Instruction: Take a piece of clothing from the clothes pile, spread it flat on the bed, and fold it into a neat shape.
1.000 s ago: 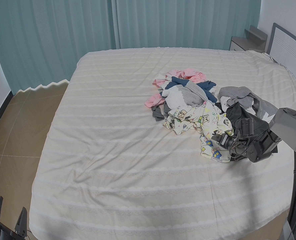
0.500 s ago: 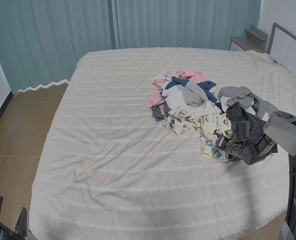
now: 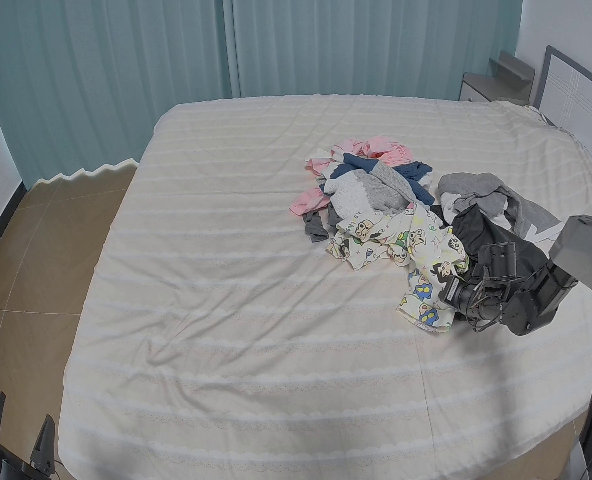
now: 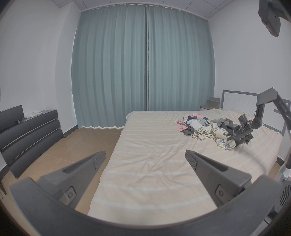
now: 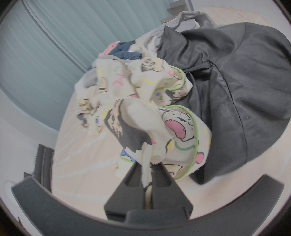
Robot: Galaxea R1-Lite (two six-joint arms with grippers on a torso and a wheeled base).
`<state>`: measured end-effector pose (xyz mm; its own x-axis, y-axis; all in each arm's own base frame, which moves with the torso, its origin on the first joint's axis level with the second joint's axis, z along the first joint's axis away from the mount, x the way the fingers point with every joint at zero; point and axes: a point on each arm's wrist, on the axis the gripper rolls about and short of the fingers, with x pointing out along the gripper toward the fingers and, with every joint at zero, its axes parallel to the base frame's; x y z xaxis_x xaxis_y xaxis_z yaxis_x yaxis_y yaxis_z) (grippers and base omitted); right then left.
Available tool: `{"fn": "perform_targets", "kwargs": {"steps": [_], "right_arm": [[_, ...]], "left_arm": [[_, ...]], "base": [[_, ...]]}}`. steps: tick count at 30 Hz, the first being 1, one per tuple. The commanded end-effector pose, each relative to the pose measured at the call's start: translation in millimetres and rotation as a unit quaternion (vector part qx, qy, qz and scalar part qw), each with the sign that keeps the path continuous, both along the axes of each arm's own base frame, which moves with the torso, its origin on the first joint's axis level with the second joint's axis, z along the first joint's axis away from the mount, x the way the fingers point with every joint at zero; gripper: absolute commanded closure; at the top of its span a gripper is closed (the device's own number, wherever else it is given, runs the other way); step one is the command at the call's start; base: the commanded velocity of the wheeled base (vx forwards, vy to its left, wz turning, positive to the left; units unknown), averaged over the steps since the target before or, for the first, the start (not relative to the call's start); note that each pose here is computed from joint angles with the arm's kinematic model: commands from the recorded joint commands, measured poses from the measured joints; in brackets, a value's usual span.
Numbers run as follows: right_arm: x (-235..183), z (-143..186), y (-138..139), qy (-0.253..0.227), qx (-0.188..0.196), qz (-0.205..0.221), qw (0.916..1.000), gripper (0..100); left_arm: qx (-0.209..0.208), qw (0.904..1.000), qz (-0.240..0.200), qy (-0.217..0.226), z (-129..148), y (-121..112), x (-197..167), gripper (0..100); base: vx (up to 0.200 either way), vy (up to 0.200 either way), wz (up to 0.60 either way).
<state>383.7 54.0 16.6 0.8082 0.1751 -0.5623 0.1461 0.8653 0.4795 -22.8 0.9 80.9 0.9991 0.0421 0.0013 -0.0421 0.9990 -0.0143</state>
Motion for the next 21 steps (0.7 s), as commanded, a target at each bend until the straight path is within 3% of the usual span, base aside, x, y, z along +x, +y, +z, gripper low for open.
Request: {"fn": "perform_targets", "kwargs": {"steps": [1,6,7,9,10,11,13,14,15,16,18,19,21], "right_arm": [[-51,60,-6,-0.038,0.040,0.045,0.9975,100],[-88,97,-11,-0.077,0.061,0.076,0.9923,100],[-96,104,-12,-0.085,0.067,0.083,0.9907,100],[-111,117,-13,-0.104,0.075,0.101,0.9867,100],[-111,117,-13,-0.104,0.075,0.101,0.9867,100],[-123,130,-12,-0.124,0.080,0.114,0.9825,100],[-128,136,-12,-0.136,0.082,0.118,0.9803,100],[-137,148,-12,-0.156,0.083,0.124,0.9765,100],[-137,148,-12,-0.156,0.083,0.124,0.9765,100],[-145,160,-12,-0.178,0.088,0.134,0.9709,100],[-149,164,-11,-0.186,0.089,0.140,0.9685,100],[-156,172,-10,-0.202,0.091,0.149,0.9636,100],[-163,182,-7,-0.220,0.095,0.161,0.9576,100]], "left_arm": [[0.013,0.9999,-0.002,0.000,-5,0,0,0],[0.014,0.9993,-0.034,-0.010,-2,-2,-1,0],[0.004,0.9984,-0.038,-0.041,10,-2,-3,0],[-0.041,0.9897,-0.043,-0.130,58,-2,-19,0],[-0.041,0.9897,-0.043,-0.130,58,-2,-19,0],[-0.067,0.9874,-0.060,-0.130,86,-2,-20,0],[-0.061,0.9874,-0.075,-0.125,94,-3,-19,0],[-0.050,0.9844,-0.122,-0.117,103,-5,-17,0],[-0.050,0.9844,-0.122,-0.117,103,-5,-17,0],[-0.043,0.9778,-0.187,-0.083,109,-8,-6,0],[-0.039,0.9748,-0.210,-0.063,109,-9,1,0],[-0.028,0.9694,-0.242,-0.028,109,-11,14,0],[-0.022,0.9652,-0.260,0.016,109,-11,32,0]], "base": [[0.000,0.000,0.00],[0.000,0.000,0.00],[0.000,0.000,0.00],[0.000,0.000,0.00],[0.000,0.000,0.00],[0.000,0.000,0.00],[0.000,0.000,0.00],[0.000,0.000,0.00],[0.000,0.000,0.00],[0.000,0.000,0.00],[0.000,0.000,0.00],[0.000,0.000,0.00],[0.000,0.000,0.00]]}}
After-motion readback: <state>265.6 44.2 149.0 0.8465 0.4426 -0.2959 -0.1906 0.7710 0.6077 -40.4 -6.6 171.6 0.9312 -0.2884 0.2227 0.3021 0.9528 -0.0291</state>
